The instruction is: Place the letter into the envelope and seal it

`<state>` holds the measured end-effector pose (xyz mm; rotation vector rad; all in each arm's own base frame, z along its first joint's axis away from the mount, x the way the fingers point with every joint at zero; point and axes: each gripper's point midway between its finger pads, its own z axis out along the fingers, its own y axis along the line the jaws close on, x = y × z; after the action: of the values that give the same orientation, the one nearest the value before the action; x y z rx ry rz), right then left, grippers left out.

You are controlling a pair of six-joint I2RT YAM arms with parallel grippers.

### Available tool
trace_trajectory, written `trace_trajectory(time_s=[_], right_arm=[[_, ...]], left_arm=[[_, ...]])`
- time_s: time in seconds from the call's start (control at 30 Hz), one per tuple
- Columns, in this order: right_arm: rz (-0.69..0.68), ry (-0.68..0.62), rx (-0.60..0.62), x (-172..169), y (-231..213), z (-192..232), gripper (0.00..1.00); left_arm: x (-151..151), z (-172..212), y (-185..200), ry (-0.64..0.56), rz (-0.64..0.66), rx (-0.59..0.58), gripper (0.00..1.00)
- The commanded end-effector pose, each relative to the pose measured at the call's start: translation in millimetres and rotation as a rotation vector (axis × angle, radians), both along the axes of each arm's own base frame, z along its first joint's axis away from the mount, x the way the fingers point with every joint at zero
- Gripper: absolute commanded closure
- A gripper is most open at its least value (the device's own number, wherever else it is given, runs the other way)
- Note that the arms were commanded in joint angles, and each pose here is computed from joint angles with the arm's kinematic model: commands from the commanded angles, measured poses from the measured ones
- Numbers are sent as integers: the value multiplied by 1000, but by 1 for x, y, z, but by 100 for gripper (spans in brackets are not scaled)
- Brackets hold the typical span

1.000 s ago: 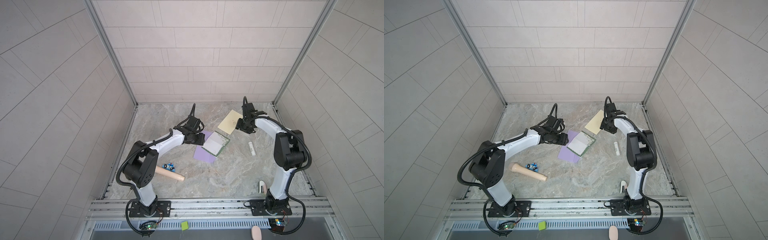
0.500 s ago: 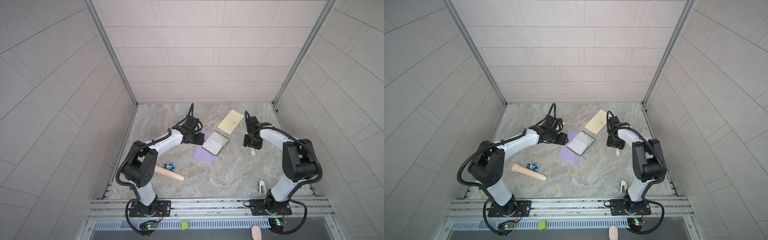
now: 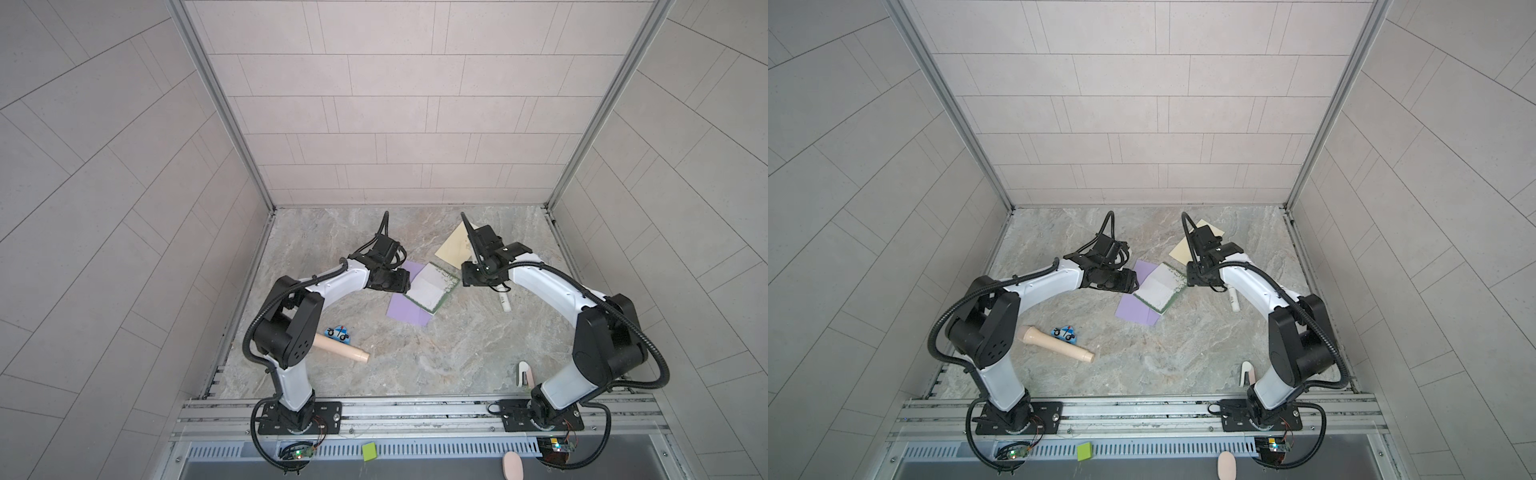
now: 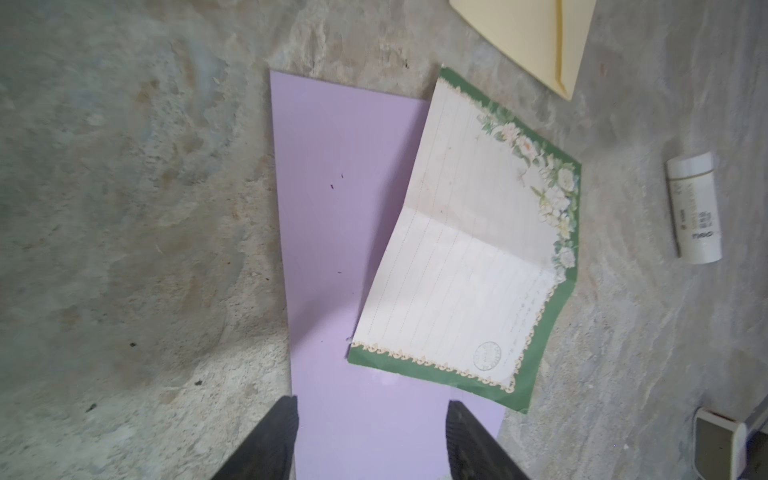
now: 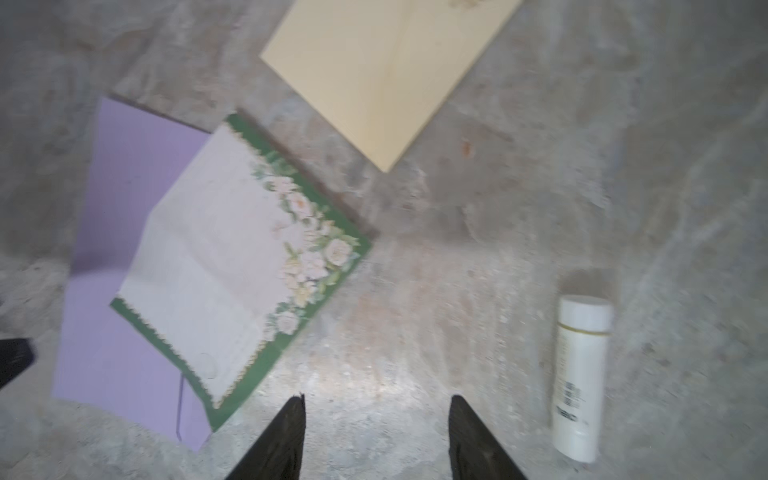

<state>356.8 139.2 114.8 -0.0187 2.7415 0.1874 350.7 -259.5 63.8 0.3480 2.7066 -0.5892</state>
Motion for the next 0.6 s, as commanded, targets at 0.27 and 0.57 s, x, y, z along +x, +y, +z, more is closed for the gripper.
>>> trace_trajectory(time_s=[0.27,0.57], right_arm=[[152,128,1,41,54,-41,28],[253,264,147,36,82,-70,28]], left_arm=[[-28,-33,-7,85,-152,158,47],[-32,-54,-7,127,-165,217,56]])
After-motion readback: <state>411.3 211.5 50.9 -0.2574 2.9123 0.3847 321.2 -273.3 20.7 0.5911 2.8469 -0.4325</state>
